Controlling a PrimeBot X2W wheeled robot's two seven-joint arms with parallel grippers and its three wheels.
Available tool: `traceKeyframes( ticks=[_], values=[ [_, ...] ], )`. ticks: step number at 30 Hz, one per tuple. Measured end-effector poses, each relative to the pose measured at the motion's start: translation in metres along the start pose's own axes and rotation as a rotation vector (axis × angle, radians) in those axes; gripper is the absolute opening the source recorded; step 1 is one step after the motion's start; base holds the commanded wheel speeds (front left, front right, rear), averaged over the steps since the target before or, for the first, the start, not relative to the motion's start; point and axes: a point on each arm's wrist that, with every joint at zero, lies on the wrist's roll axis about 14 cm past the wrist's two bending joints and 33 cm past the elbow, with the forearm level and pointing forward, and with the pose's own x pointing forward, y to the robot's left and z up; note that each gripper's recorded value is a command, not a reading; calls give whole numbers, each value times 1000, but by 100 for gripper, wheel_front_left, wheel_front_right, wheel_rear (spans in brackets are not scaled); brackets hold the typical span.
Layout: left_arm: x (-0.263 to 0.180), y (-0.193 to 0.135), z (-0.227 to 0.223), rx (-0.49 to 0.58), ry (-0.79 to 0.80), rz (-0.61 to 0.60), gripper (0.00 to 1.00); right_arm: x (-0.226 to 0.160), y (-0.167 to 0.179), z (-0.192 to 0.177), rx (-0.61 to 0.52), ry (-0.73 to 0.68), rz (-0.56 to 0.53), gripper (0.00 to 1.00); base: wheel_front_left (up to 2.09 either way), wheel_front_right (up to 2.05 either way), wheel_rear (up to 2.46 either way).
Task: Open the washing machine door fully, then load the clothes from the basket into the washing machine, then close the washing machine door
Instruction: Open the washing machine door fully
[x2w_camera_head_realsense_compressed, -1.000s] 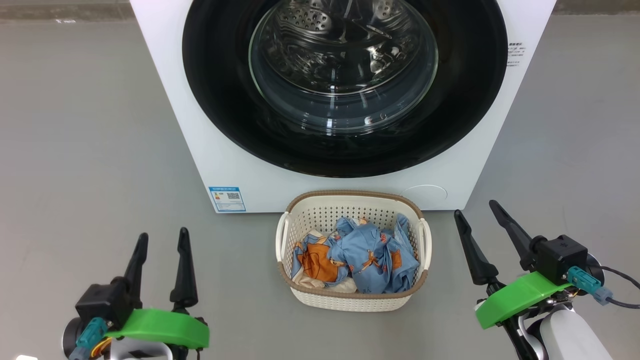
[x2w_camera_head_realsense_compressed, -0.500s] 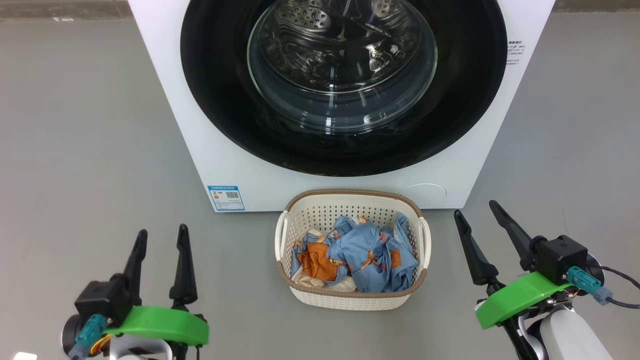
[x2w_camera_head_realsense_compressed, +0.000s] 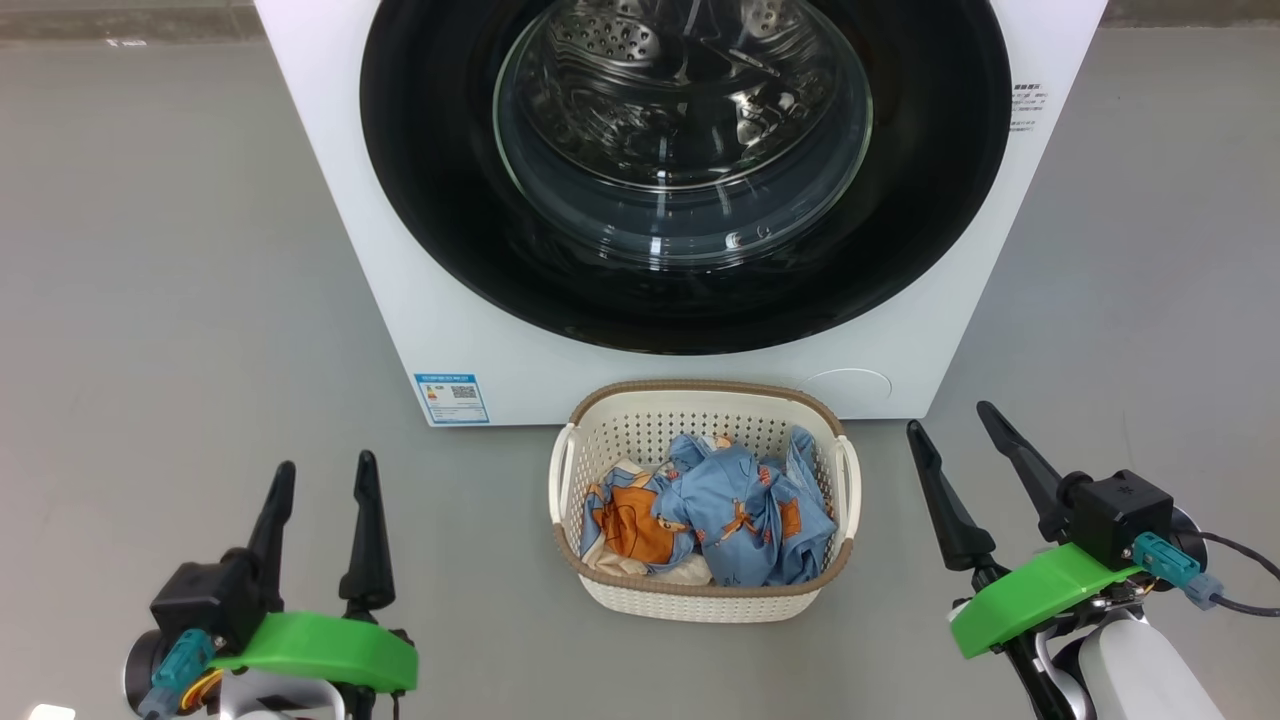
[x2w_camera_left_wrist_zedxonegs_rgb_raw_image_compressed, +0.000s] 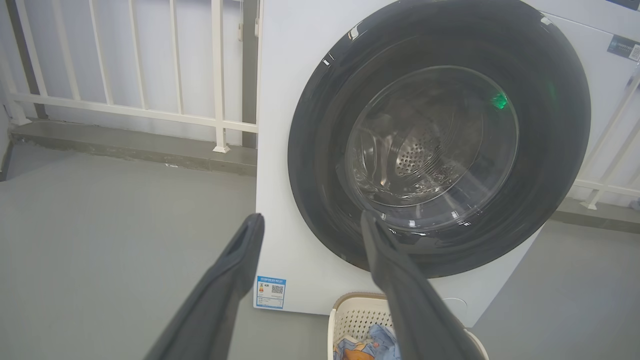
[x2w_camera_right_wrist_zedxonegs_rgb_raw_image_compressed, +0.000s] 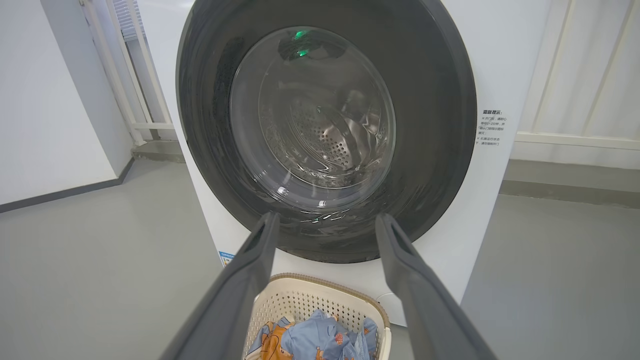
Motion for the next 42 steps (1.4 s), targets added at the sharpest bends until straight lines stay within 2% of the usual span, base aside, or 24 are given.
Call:
traceKeyframes(
  ticks=[19, 42],
  values=[
    [-1, -1, 2, 9, -3, -1, 100, 0, 2, 5, -5, -11, 6, 100, 16, 16, -33],
    [1, -1, 4, 0, -12, 3, 100, 1, 0, 3, -5, -6, 1, 100, 105, 105, -209]
  ],
)
